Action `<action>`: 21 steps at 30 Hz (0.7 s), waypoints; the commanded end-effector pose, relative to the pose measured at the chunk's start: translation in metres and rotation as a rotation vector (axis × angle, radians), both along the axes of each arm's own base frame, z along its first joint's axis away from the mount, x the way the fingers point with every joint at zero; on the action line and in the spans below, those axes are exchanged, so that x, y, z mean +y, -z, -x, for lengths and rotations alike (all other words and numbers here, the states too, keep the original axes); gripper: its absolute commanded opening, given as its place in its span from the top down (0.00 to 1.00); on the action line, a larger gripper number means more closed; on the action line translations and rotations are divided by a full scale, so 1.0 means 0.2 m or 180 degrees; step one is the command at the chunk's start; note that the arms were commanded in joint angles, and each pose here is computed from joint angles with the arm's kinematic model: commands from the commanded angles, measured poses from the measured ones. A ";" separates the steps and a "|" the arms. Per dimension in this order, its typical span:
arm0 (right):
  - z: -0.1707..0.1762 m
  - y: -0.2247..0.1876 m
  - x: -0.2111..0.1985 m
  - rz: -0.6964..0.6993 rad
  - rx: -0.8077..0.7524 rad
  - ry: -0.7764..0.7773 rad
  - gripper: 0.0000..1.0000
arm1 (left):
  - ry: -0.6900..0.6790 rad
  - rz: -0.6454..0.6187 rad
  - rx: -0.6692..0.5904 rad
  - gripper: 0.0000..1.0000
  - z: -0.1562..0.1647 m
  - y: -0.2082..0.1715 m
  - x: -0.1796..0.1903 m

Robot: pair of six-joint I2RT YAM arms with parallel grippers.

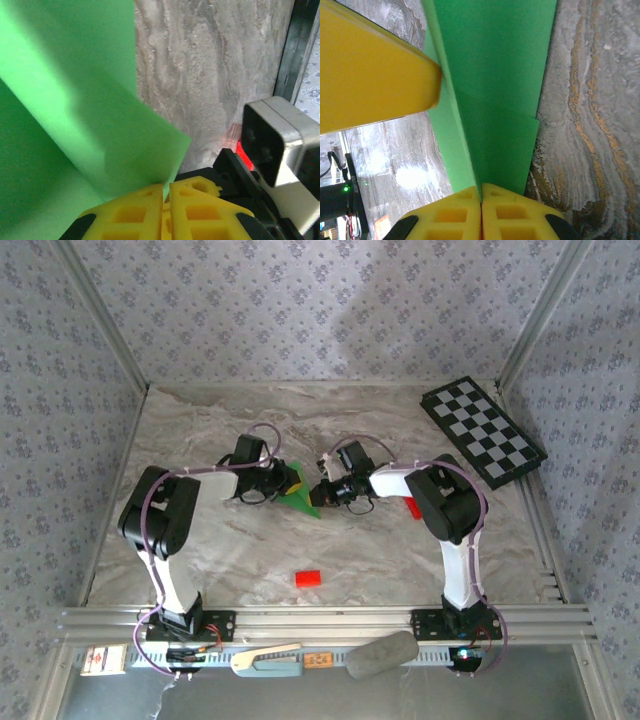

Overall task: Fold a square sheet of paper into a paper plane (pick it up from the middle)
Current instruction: Fourth fold the wing at the center of the table.

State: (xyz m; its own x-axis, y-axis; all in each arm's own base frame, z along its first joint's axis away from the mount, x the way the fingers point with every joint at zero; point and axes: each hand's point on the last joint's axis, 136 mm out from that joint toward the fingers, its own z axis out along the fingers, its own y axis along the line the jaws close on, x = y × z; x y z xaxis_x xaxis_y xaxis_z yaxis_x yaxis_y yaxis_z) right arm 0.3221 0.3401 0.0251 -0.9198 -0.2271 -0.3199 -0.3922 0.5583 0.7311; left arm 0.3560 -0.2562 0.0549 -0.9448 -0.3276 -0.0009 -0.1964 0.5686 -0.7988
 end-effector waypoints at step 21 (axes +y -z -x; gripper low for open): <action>0.07 0.25 -0.13 0.0472 0.0553 0.0206 0.88 | 0.0159 0.0010 -0.0018 0.88 -0.03 0.06 -0.04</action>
